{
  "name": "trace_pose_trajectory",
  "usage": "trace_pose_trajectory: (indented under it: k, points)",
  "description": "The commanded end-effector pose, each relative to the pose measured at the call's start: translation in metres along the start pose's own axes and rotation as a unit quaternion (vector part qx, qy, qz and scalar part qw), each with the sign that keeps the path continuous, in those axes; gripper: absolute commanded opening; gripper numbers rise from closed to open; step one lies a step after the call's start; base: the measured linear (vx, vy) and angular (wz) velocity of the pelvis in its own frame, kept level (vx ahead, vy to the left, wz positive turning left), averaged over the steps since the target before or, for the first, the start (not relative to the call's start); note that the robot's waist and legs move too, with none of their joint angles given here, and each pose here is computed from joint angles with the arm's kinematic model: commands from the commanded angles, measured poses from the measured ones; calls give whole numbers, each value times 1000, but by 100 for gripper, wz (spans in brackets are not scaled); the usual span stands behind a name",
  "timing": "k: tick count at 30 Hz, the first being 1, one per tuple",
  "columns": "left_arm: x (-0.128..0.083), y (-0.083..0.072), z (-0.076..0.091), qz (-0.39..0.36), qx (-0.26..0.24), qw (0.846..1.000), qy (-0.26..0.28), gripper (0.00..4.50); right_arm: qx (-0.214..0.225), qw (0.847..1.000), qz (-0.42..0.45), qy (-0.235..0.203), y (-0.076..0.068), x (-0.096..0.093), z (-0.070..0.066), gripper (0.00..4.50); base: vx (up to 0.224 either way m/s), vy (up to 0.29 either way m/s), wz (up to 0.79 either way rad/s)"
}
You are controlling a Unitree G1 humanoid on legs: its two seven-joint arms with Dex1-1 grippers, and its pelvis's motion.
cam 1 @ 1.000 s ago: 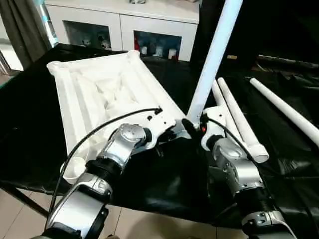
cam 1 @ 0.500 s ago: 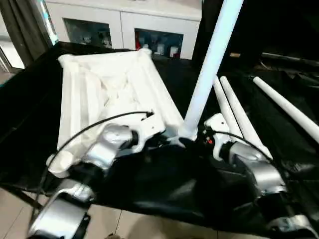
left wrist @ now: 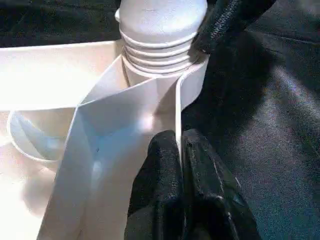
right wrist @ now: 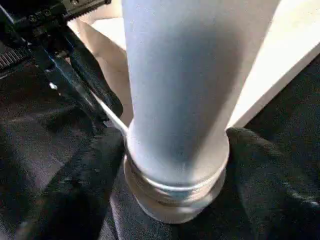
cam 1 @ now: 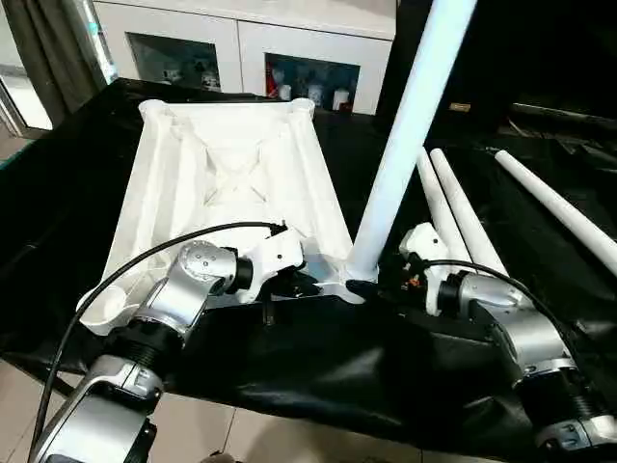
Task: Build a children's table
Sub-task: Rotate leg to tighten
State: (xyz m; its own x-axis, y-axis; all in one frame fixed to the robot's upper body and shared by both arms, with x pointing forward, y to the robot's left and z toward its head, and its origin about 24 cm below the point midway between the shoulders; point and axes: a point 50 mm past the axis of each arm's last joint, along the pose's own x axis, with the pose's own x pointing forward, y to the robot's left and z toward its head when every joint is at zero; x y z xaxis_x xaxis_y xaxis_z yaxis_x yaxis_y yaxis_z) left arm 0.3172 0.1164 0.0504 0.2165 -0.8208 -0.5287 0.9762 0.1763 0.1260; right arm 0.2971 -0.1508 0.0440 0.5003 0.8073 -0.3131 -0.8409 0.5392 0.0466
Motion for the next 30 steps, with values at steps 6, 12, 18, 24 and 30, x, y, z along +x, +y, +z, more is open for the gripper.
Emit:
trace_pose_trajectory:
  k: [6,12,18,24,30]
  points:
    - [6,-11,-7,-35,-13,999,0,0,4,1000,16,-22,5,0,3,285,0,0,0]
    - [8,-9,-8,-24,-18,1000,4,0,17,1000,8,-11,9,1,-7,269,0,0,0]
    - [20,4,-7,66,-45,997,20,0,51,990,-131,13,-2,11,-26,268,0,0,0]
    - [52,14,12,184,-102,977,26,0,156,941,-301,5,-5,36,-32,267,0,0,0]
    - [71,8,27,182,-105,978,12,0,143,941,-308,-10,2,53,-23,267,0,0,0]
